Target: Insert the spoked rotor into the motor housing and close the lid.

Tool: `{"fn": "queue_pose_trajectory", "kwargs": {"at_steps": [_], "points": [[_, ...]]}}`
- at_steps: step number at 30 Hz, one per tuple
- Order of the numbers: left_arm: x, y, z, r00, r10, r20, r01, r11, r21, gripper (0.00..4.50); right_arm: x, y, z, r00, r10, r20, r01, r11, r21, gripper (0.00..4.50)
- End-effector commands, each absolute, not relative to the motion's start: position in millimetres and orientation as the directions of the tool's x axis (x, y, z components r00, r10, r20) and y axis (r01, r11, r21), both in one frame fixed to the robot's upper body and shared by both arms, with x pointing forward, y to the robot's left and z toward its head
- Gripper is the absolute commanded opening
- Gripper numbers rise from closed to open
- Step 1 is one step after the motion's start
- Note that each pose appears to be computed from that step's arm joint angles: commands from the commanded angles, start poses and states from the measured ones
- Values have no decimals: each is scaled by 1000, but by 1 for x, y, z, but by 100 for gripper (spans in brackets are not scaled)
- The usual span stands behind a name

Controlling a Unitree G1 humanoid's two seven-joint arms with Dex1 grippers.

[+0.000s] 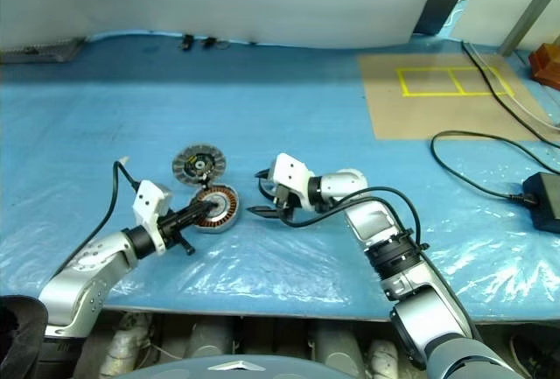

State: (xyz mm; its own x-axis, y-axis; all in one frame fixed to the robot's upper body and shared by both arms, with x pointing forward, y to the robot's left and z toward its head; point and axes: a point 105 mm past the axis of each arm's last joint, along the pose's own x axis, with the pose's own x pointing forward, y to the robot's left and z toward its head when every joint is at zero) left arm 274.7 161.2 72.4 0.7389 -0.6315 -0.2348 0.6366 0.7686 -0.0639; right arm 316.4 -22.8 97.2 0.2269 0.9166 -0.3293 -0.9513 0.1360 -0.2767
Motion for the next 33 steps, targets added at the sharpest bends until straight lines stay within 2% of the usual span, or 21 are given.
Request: {"fn": "queue_pose_trajectory", "kwargs": {"at_steps": [1, 5, 9, 11, 19, 33], "points": [[269, 160, 63, 703, -636, -319, 668, 744, -14, 1, 317, -20, 108, 227, 925, -303, -940, 127, -318, 388], [265, 162, 62, 671, -644, -368, 694, 720, 6, 1, 318, -20, 108, 230, 924, -305, -939, 129, -318, 388], [272, 162, 84, 686, -662, -300, 699, 715, 19, 1, 318, -20, 107, 230, 924, -306, -940, 129, -318, 388], [270, 159, 88, 659, -686, -309, 725, 689, 17, 1, 317, -20, 106, 230, 924, -307, -939, 128, -319, 388], [276, 155, 89, 608, -701, -371, 773, 629, 78, 1, 317, -19, 105, 230, 923, -309, -939, 128, -318, 388], [281, 155, 68, 558, -670, -490, 802, 587, 110, 1, 317, -18, 103, 235, 921, -311, -939, 133, -317, 388]]}}
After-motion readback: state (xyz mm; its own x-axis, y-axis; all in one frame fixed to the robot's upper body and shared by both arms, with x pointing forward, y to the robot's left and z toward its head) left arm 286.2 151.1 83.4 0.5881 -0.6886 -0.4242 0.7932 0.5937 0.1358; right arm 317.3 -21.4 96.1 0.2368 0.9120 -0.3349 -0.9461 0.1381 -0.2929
